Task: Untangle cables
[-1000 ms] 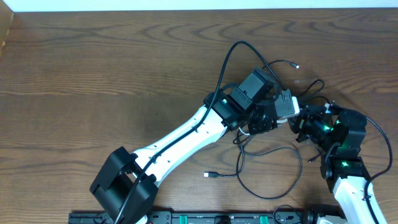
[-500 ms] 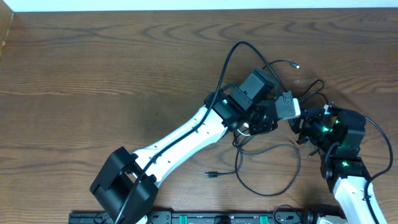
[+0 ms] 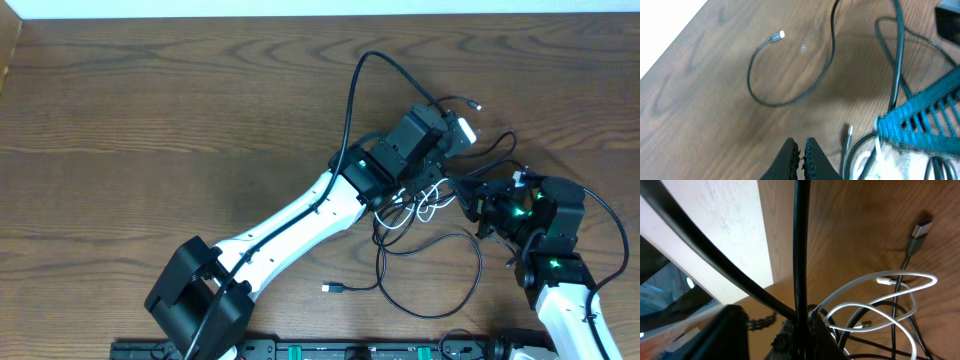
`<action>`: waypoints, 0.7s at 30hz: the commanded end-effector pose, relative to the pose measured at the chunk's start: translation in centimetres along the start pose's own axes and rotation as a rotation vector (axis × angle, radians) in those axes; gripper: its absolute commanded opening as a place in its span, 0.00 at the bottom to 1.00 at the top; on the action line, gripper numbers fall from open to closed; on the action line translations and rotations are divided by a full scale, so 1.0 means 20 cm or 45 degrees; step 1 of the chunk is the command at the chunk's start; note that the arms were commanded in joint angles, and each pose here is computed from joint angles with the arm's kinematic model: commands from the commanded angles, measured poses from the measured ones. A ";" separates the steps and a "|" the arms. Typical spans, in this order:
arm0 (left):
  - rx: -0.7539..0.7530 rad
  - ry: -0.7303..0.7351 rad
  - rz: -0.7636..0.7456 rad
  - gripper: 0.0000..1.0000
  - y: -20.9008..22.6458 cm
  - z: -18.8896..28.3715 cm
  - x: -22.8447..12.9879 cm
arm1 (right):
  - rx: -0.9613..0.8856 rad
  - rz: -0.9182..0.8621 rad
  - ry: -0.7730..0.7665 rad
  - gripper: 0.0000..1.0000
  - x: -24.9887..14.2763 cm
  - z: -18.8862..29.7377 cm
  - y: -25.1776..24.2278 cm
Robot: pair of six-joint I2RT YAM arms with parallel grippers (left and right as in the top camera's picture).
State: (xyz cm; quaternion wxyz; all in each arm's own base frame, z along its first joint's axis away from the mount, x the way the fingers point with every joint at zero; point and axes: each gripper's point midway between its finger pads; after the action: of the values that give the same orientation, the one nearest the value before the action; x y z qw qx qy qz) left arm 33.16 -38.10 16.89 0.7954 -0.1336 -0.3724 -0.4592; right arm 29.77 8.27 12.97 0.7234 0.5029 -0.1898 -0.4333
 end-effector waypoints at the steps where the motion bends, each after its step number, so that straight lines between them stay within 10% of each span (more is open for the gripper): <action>1: 0.028 0.073 0.034 0.07 0.02 -0.01 -0.07 | 0.027 0.043 0.007 0.01 0.00 0.01 0.03; 8: -0.132 0.245 -0.022 0.08 -0.10 0.02 -0.24 | 0.108 0.111 -0.083 0.01 0.11 0.05 0.11; 13: -0.329 0.178 -0.007 0.57 -0.23 0.04 -0.19 | 0.109 0.084 -0.096 0.01 0.12 0.06 0.11; 21: -0.531 0.094 0.006 0.73 -0.35 0.11 -0.12 | 0.103 0.081 -0.129 0.01 0.14 0.06 0.10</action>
State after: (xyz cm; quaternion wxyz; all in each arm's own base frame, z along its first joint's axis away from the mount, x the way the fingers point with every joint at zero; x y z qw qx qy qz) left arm 27.05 -38.60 14.74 0.7820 -0.2373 -0.2501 -0.5192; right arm 31.09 5.92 14.40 0.7080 0.5057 -0.2457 -0.4273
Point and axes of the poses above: each gripper's point midway between its finger pads, its own z axis back along the fingers, its own y axis along the line the jaws close on, x = y × z, and after that the axes turned 3 degrees about z, right-handed
